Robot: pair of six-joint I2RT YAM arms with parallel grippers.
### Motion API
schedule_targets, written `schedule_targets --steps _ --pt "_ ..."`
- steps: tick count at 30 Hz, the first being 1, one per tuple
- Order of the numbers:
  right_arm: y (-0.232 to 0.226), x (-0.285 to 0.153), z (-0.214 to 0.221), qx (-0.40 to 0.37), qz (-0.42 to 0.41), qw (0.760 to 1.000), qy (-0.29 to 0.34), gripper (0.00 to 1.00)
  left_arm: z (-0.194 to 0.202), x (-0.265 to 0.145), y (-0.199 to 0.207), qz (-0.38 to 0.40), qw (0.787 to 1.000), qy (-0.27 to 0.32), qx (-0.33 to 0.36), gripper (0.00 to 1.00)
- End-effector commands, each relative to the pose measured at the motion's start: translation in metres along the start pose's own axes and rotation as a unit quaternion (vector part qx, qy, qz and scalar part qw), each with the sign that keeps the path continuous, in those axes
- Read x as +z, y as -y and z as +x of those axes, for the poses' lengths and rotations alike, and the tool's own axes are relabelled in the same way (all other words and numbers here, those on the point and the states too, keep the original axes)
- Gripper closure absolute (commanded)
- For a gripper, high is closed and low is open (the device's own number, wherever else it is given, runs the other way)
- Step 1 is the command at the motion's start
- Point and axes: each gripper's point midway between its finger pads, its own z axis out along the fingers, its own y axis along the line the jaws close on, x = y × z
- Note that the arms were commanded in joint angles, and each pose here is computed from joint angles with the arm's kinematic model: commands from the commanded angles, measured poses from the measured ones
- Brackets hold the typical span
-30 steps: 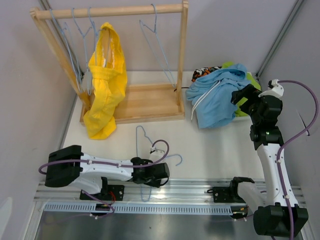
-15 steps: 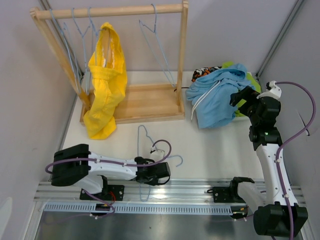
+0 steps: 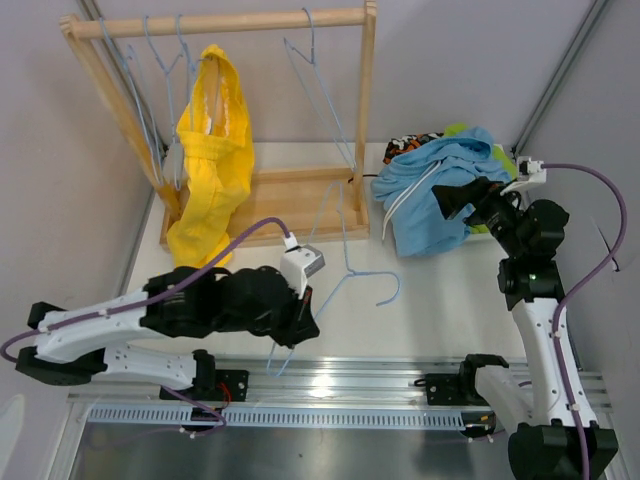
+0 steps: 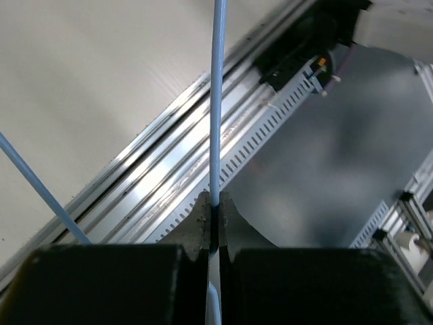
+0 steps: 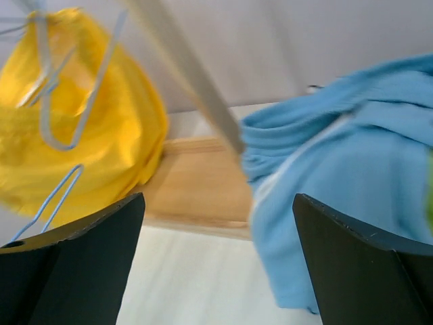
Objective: Remove the shorts from the hanger
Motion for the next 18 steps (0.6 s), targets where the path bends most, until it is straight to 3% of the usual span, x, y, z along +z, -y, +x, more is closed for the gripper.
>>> schedule_targets --steps 1,6,11,18 --pt "-0.073 -0.006 -0.01 -0.048 -0.176 0.983 -0.014 0.0 0.016 -0.035 0.012 0.081 0.993 -0.039 0.081 1.0" --pt "-0.127 -0.015 -0.002 -0.053 -0.275 0.959 -0.049 0.01 0.013 -0.066 0.051 0.206 0.973 -0.032 0.1 1.0" --pt "-0.198 -0.048 0.001 -0.08 -0.387 0.916 -0.061 0.01 0.019 -0.08 0.077 0.3 0.946 -0.031 0.12 1.0" --pt "-0.227 -0.09 0.006 -0.129 -0.432 0.889 -0.079 0.01 0.03 -0.112 0.085 0.37 0.92 -0.039 0.123 1.0"
